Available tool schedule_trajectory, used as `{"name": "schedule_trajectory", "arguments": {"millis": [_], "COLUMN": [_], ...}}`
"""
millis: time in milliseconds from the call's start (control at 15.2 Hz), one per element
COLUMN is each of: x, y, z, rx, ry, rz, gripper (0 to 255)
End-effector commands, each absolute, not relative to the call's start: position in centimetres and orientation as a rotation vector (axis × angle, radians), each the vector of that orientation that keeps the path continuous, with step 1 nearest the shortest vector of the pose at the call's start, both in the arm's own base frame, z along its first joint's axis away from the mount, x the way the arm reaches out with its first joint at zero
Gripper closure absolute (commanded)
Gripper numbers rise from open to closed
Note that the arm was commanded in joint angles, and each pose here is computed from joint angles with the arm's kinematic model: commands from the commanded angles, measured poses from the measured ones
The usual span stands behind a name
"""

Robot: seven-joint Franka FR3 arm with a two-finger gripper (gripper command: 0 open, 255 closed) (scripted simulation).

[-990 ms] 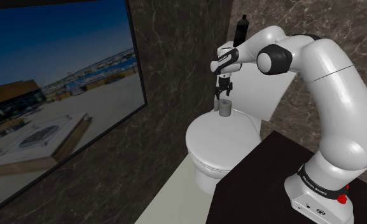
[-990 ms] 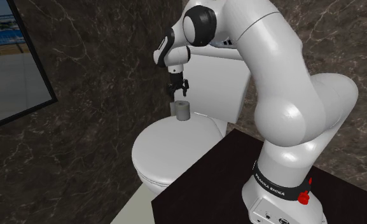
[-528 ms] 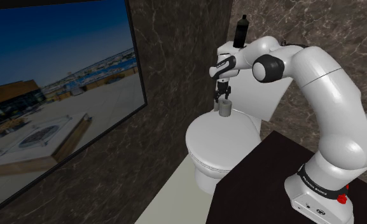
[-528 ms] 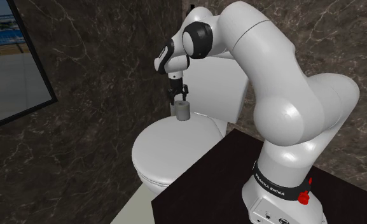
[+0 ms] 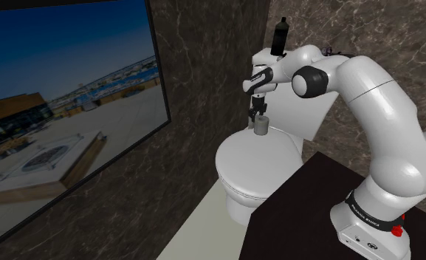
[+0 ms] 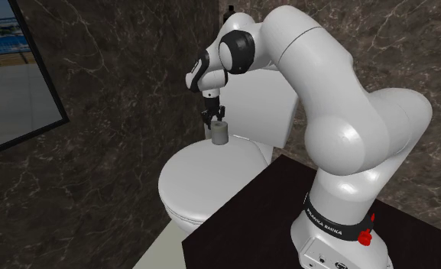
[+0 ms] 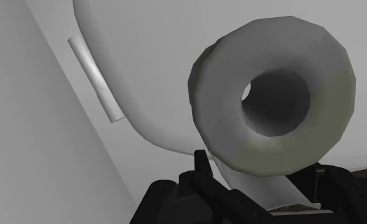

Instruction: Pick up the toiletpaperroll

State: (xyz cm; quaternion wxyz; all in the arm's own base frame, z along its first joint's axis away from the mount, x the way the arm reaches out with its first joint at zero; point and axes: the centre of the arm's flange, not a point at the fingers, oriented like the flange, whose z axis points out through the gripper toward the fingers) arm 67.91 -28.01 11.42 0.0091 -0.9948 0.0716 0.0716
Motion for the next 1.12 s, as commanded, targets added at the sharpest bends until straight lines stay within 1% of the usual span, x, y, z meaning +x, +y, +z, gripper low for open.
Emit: {"name": "schedule_trajectory", "arguments": {"millis": [0, 264, 1056], "x": [67.9, 67.8, 67.8], "y": [-28.0, -28.0, -28.0], "z": [11.3, 11.4, 17.7], "rx": [-3.107, -3.107, -3.107], "ry": [0.225, 0.225, 0.225], "rz": [0.227, 0.227, 0.227], "gripper": [255, 255, 255]}}
